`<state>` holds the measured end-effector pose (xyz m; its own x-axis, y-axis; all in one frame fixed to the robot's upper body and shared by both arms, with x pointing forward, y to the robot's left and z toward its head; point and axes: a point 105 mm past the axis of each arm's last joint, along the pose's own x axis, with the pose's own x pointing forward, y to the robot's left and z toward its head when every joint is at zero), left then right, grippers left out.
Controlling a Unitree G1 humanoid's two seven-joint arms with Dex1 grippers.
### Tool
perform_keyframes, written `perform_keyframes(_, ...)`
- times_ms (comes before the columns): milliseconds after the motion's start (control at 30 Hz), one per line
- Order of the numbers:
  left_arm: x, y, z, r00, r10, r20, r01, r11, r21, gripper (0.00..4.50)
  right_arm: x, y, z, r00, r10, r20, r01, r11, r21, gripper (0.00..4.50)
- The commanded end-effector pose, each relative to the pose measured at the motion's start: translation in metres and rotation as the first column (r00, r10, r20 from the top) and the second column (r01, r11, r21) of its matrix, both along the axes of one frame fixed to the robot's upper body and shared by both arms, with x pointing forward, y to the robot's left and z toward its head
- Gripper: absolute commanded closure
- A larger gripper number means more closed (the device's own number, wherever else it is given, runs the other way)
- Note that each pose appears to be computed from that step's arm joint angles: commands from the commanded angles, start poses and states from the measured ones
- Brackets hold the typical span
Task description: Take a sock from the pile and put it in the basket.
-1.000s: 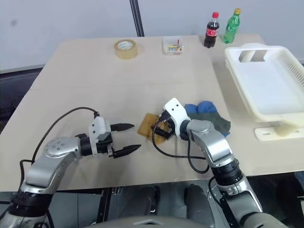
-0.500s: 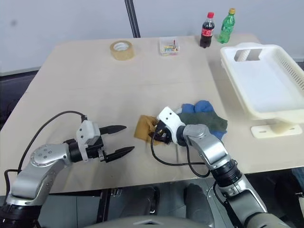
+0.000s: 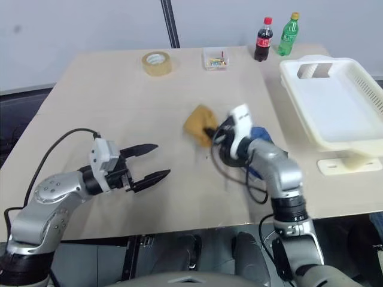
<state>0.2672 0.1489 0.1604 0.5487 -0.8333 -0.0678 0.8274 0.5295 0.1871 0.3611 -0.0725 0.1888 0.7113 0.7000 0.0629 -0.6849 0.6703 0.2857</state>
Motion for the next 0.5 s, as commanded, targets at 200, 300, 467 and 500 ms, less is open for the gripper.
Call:
perform_keyframes(200, 0.045, -0.042, 0.048, 0.99, 0.01, 0.144, 0.014, 0.987, -0.159, 0.0, 0.079, -0.174, 0.088, 0.788, -0.616, -0.006, 0.611, 0.78, 0.138, 4.42)
perform_keyframes(300, 0.05, -0.05, 0.06, 0.987, -0.001, 0.163, 0.033, 0.981, -0.193, 0.0, 0.091, -0.204, 0.078, 0.714, -0.696, -0.079, 0.7, 0.707, 0.098, 4.42)
perform_keyframes(467, 0.053, -0.057, 0.07, 0.983, 0.001, 0.182, 0.042, 0.972, -0.232, 0.0, 0.102, -0.212, 0.06, 0.706, -0.695, -0.136, 0.706, 0.705, 0.065, 4.42)
perform_keyframes(500, 0.053, -0.057, 0.07, 0.984, 0.001, 0.18, 0.042, 0.971, -0.236, 0.0, 0.103, -0.211, 0.054, 0.701, -0.7, -0.135, 0.71, 0.703, 0.038, 4.42)
